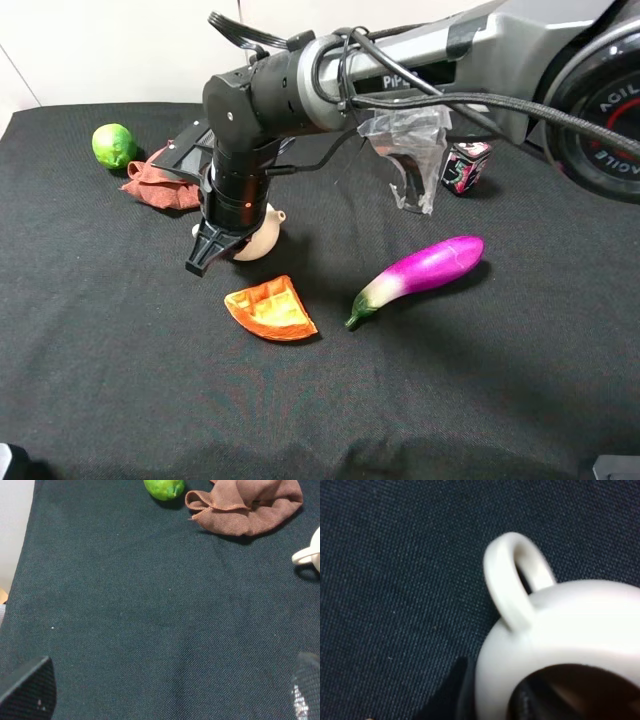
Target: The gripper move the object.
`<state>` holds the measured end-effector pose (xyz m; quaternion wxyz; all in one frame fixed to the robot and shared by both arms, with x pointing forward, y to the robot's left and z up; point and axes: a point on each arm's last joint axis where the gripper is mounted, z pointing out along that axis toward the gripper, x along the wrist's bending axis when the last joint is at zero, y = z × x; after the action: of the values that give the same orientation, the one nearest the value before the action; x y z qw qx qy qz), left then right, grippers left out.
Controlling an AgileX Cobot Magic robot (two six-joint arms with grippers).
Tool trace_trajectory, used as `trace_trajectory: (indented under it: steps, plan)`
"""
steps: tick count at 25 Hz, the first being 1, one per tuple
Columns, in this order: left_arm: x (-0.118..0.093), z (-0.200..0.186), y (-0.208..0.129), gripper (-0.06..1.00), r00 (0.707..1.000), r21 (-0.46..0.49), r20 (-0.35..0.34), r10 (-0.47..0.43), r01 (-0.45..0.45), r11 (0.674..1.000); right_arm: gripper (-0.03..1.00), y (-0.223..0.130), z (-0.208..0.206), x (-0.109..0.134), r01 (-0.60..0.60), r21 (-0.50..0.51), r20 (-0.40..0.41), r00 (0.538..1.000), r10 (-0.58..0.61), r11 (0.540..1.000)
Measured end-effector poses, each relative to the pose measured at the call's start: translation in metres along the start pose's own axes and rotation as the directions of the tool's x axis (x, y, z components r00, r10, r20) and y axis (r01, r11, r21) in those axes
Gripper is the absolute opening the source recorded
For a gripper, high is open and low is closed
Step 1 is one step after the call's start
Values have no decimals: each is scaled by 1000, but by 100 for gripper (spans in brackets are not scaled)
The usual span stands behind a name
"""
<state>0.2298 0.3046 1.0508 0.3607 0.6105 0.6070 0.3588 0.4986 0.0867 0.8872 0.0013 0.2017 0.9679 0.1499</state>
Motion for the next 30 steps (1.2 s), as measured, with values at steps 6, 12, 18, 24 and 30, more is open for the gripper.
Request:
trace_trajectory:
  steps: [6,12,18,24,30]
  plan:
    - [0,0,0,99,1000,0,0,0,0,1000,45,0,0,0,-2,-2,1,1000,2,1000]
    - [0,0,0,99,1000,0,0,0,0,1000,68,0,0,-1,4,0,6,1000,-4,1000]
    - [0,0,0,99,1000,0,0,0,0,1000,69,0,0,0,3,2,5,1000,-3,1000]
    - [0,0,0,99,1000,0,0,0,0,1000,69,-1,0,0,2,9,2,1000,-2,1000]
    - [0,0,0,99,1000,0,0,0,0,1000,69,-2,0,0,2,23,-2,1000,-2,1000]
